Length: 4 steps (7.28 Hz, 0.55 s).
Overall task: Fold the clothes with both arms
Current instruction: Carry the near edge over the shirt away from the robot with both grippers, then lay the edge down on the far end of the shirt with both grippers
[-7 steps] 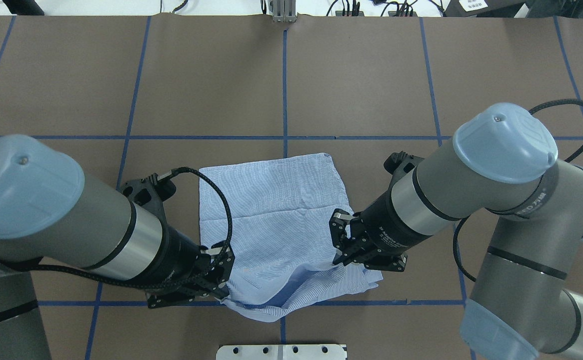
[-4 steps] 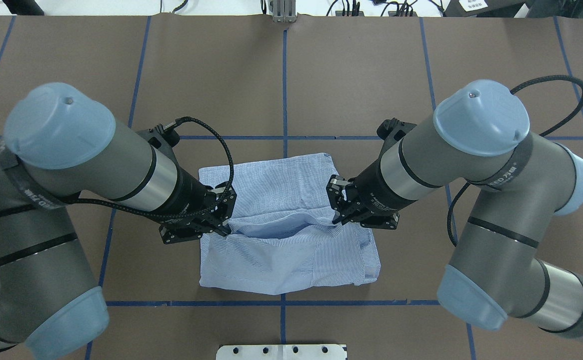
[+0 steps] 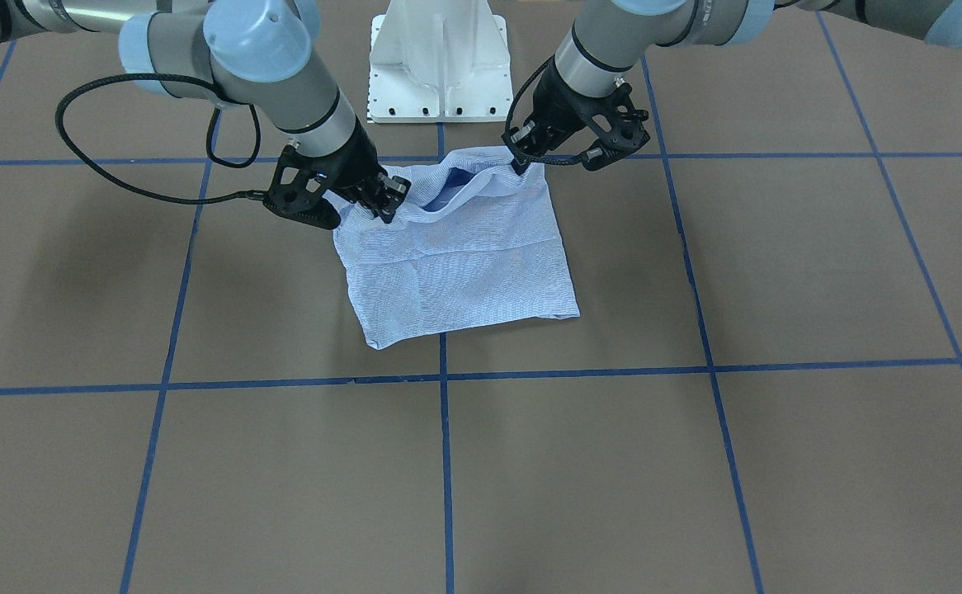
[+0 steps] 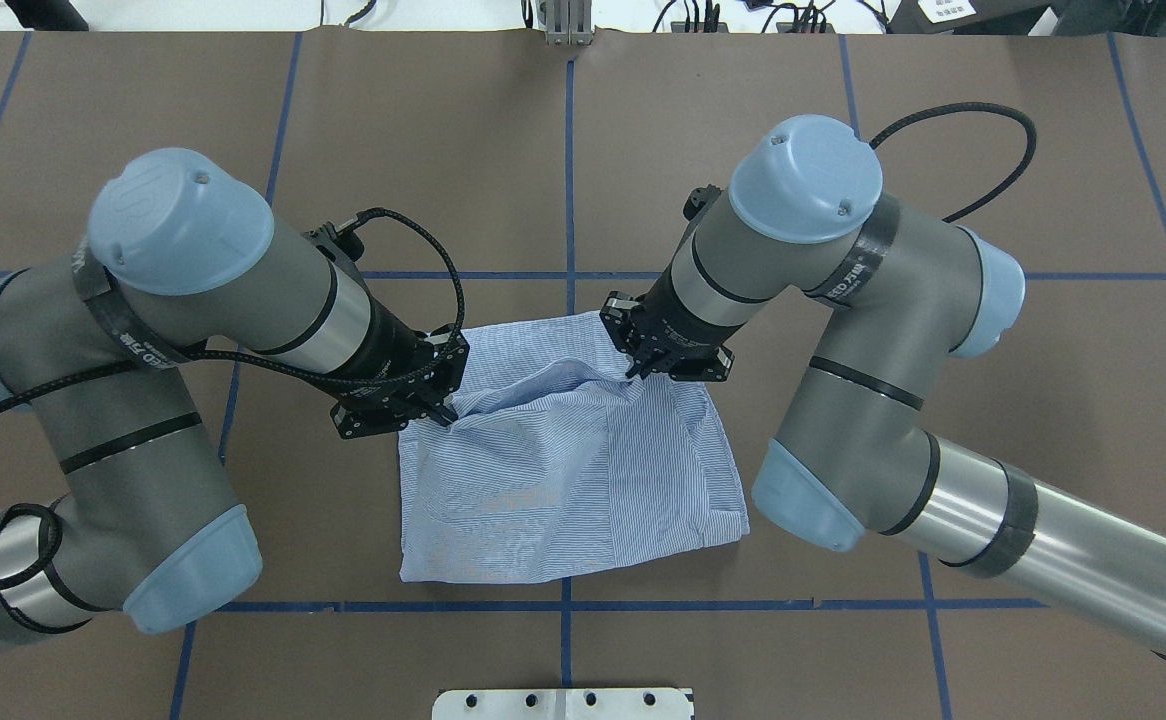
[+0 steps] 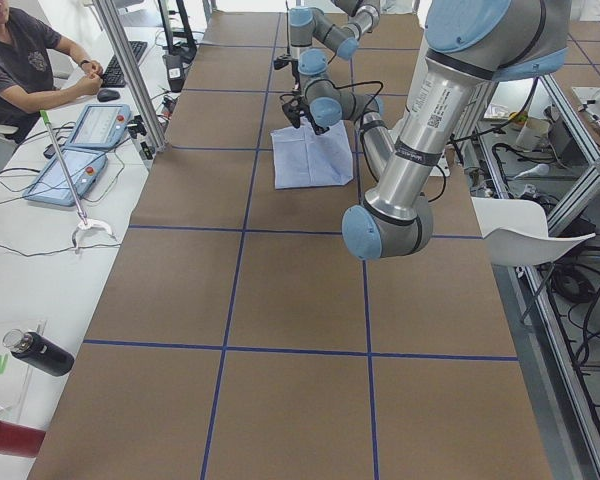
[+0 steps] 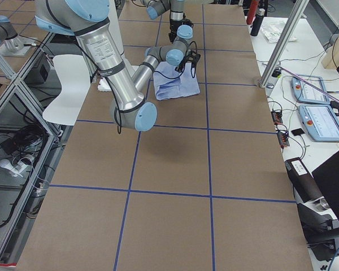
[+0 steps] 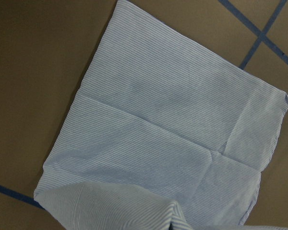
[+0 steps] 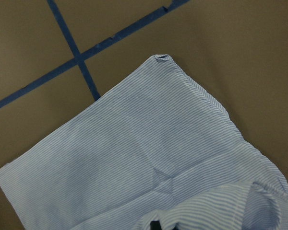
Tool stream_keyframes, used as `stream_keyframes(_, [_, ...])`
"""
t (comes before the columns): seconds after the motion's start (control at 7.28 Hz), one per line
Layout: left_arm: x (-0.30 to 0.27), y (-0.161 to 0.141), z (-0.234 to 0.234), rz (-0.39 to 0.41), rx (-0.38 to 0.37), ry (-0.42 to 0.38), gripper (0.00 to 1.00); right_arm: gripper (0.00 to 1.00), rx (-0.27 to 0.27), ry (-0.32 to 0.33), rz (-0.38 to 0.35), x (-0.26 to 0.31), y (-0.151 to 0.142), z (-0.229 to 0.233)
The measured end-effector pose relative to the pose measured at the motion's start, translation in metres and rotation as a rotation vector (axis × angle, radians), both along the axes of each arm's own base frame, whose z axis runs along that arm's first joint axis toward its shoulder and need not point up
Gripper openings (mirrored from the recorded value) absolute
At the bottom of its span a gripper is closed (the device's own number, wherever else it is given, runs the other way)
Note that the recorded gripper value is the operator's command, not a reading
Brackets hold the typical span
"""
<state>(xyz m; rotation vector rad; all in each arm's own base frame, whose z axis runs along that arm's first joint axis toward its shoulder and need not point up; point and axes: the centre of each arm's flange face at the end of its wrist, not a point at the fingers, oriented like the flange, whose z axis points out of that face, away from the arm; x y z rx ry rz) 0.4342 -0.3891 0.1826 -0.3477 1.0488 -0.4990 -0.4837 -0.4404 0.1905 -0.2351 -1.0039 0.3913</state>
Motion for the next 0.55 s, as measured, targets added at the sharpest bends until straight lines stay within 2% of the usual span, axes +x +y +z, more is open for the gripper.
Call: stream_keyframes(0.55, [0.019,-0.035,0.038,-0.040,-0.051,-0.054,0.00,0.00,0.015,-0.006,0.035,-0.016,-0.034,0.017])
